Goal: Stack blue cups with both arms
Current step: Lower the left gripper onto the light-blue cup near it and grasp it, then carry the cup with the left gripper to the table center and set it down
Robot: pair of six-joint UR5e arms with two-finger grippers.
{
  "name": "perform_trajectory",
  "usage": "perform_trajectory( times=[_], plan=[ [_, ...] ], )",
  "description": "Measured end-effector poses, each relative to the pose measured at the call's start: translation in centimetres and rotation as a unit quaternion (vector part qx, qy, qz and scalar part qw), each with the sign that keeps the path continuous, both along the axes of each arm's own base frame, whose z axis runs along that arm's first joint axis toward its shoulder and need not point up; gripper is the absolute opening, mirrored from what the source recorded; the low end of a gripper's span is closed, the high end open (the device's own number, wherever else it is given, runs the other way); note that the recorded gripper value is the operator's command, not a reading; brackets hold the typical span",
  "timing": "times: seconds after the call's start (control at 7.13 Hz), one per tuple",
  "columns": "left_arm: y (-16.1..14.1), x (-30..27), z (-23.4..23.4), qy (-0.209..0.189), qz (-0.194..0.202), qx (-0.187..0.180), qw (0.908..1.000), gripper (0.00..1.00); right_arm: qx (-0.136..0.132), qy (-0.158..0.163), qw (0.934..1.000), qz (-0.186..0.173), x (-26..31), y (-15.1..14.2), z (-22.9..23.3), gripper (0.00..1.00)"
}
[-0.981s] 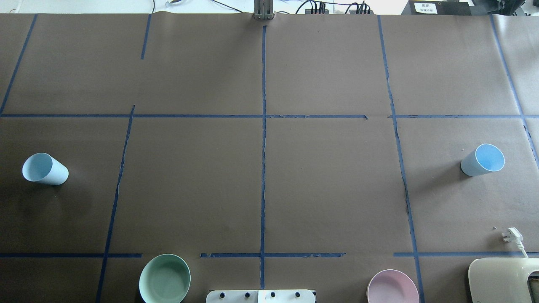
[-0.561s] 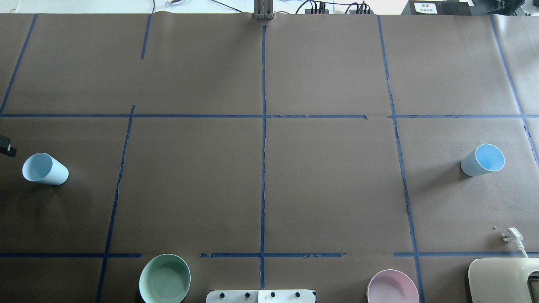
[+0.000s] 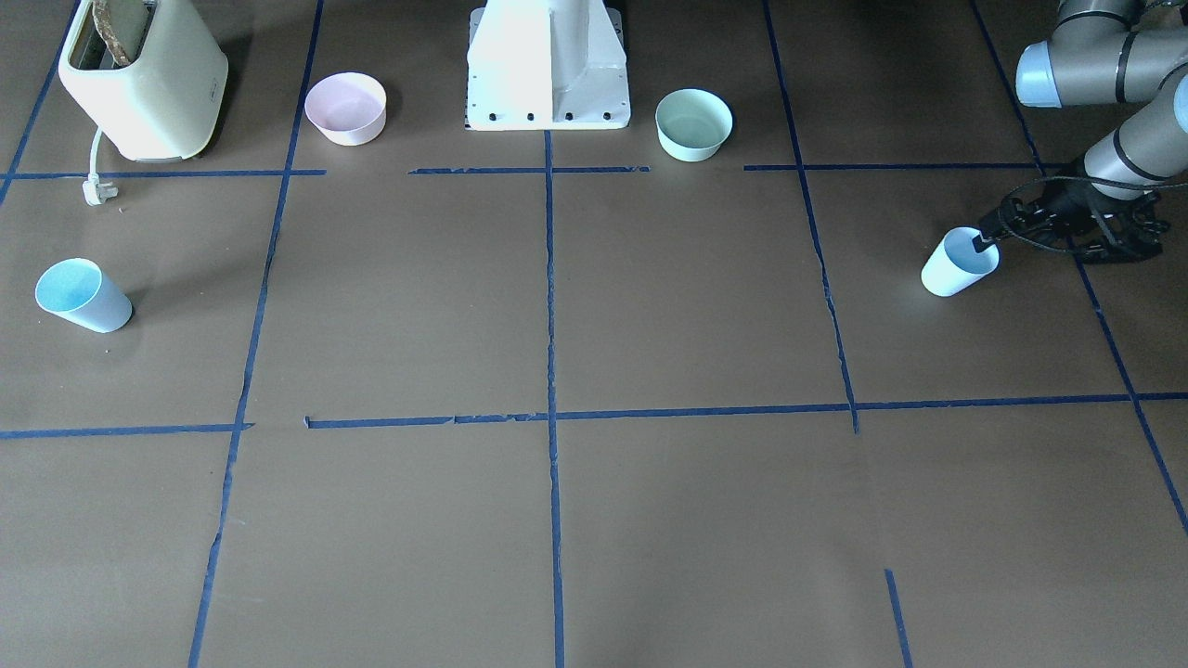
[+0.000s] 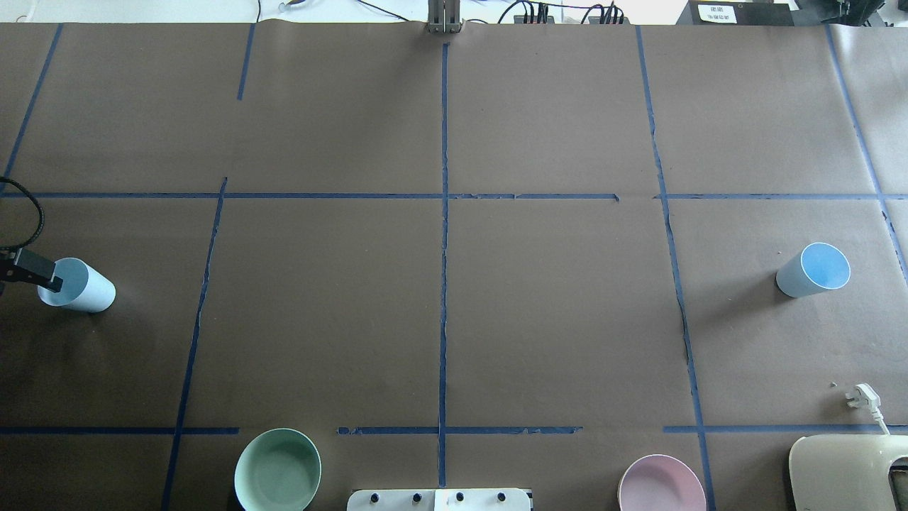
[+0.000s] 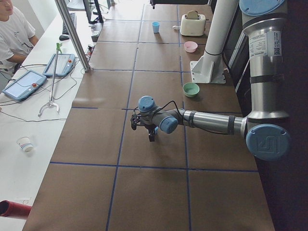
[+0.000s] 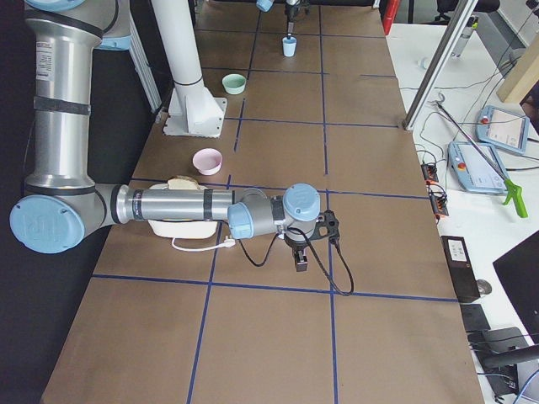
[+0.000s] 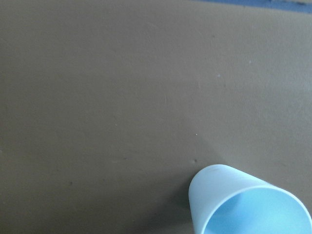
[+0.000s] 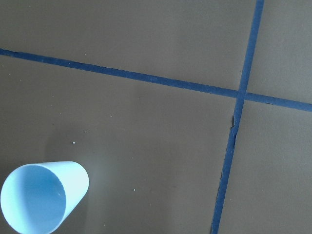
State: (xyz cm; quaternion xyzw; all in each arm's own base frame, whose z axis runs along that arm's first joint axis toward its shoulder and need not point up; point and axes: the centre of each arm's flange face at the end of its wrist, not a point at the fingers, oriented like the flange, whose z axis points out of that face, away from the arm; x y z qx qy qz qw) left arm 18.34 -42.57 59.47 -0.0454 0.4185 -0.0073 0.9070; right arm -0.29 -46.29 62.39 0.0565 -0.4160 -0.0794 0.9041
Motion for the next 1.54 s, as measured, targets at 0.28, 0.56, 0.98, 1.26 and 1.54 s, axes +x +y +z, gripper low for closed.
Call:
perform_trajectory(
  times=[0.28,0.56,0.98,1.26,1.54],
  plan=[
    [-0.1,1.6,0.7,-0.014,0.009,0.004,0.9999,0.13,-0.001,0.0,1.0,-0.002,-0.3,0.0,0.0,1.0],
    [-0.6,2.2,0.5,-0.015,0.01,0.009,0.9998,0.0,-0.002,0.0,1.0,-0.005,-0.6,0.0,0.0,1.0],
    [-4.0,5.6,-7.1,0.028,-0.026,0.007,0.9992,0.0,-0.001,0.0,1.0,-0.007,-0.8,0.0,0.0,1.0],
    [-5.6,17.3,-21.2,0.07,-0.031,-0.025,0.9967,0.0,0.0,-0.001,1.0,-0.008,-1.0,0.0,-0.1,1.0],
    [-4.2,29.9,-33.6,0.051,-0.032,-0.02,0.998,0.0,0.0,-0.001,0.9999,-0.011,-1.3,-0.1,-0.3,1.0]
  ],
)
